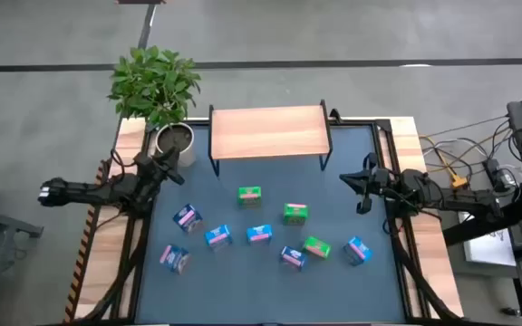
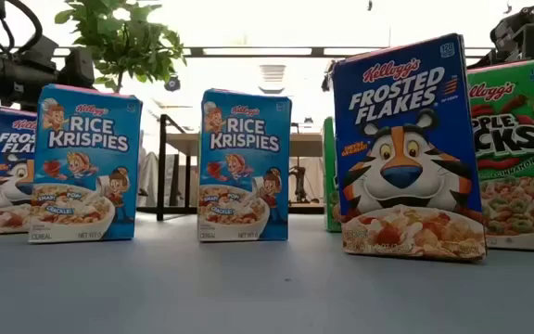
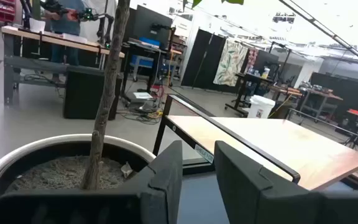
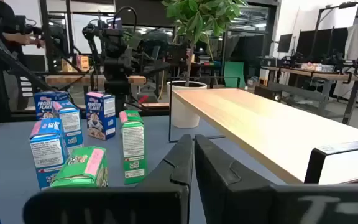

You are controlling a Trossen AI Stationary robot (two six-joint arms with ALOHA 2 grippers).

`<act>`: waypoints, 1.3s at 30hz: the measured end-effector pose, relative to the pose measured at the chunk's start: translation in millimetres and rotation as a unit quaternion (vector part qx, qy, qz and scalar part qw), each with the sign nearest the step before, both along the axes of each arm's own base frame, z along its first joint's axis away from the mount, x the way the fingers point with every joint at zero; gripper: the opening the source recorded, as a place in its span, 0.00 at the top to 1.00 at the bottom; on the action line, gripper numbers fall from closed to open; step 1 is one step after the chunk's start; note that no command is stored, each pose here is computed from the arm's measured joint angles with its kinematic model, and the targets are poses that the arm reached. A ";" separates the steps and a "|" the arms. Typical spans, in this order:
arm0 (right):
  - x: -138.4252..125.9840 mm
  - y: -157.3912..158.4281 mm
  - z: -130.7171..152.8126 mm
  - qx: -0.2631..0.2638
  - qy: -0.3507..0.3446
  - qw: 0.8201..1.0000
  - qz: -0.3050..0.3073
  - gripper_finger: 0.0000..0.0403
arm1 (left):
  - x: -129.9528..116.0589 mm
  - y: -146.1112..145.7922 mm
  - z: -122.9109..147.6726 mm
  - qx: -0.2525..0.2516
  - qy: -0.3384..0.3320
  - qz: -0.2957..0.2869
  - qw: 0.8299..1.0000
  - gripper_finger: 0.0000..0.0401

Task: Stack cereal on shelf

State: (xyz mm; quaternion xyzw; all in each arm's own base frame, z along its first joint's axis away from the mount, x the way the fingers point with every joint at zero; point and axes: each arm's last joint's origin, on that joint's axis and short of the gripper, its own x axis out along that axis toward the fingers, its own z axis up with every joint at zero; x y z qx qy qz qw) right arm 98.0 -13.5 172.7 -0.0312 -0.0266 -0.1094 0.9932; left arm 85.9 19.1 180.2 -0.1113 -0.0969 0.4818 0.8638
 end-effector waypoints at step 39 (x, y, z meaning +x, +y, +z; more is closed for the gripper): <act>-0.1 0.3 2.5 0.028 -0.019 0.999 0.006 0.98 | 5.3 -4.6 0.4 0.000 -0.019 -0.119 0.993 0.81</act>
